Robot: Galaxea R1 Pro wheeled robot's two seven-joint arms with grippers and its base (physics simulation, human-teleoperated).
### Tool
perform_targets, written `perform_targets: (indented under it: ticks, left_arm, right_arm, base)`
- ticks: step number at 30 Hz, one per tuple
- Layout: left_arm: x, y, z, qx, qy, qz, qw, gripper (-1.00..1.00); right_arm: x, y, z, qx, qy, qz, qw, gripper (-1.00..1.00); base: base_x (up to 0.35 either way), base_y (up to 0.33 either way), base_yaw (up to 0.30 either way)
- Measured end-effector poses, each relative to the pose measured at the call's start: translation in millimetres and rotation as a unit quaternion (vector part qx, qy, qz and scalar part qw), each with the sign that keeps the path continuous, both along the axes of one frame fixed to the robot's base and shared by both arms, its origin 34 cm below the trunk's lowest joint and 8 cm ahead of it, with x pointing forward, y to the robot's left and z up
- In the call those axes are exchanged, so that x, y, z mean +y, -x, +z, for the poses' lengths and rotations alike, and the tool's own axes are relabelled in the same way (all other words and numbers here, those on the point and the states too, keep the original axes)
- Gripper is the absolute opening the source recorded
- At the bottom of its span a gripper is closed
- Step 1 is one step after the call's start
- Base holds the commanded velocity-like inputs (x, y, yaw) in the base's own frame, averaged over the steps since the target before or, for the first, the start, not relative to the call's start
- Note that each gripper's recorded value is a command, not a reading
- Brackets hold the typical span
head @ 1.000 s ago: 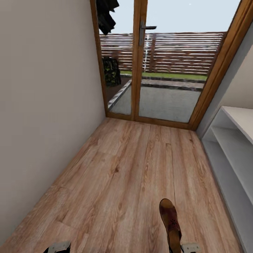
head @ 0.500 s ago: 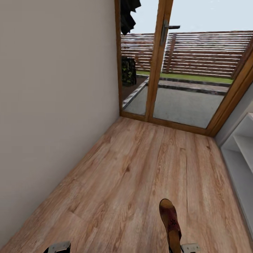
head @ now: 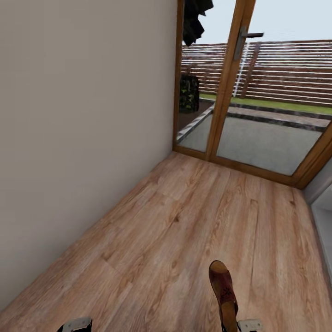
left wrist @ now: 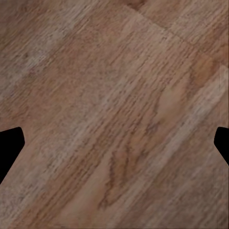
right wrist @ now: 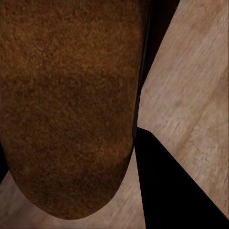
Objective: Pick up the two gym shoes and the two sandals from the corridor floor and place them onto the hallstand (shoe rack) in the corridor, making sure they are on the rack and not on the floor. Arrange them so the two gym shoes are next to each other and the two sandals are next to each other.
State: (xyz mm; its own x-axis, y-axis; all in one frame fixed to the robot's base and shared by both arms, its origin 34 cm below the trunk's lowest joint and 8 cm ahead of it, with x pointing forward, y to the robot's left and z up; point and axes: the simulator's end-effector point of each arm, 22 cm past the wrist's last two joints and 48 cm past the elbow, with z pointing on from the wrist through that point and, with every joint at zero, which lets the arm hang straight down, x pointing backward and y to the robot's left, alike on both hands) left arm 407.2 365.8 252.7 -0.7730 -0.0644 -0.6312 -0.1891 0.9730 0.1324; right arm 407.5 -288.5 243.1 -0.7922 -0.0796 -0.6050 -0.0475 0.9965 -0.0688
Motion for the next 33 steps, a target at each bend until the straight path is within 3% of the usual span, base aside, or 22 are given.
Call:
perform_targets:
  ticks: [18, 33]
  left_arm:
    - [0.3, 0.0, 0.0, 0.000, 0.000, 0.001, 1.0000, 1.00]
    - [0.5, 0.2, 0.1, 0.000, 0.000, 0.001, 1.0000, 1.00]
  right_arm:
    - [-0.7, 0.1, 0.0, 0.000, 0.000, -0.002, 1.0000, -1.00]
    - [0.0, 0.2, 0.0, 0.000, 0.000, -0.003, 1.0000, -1.00]
  base:
    - [-0.001, -0.003, 0.278]
    - [0.103, -0.215, 0.278]
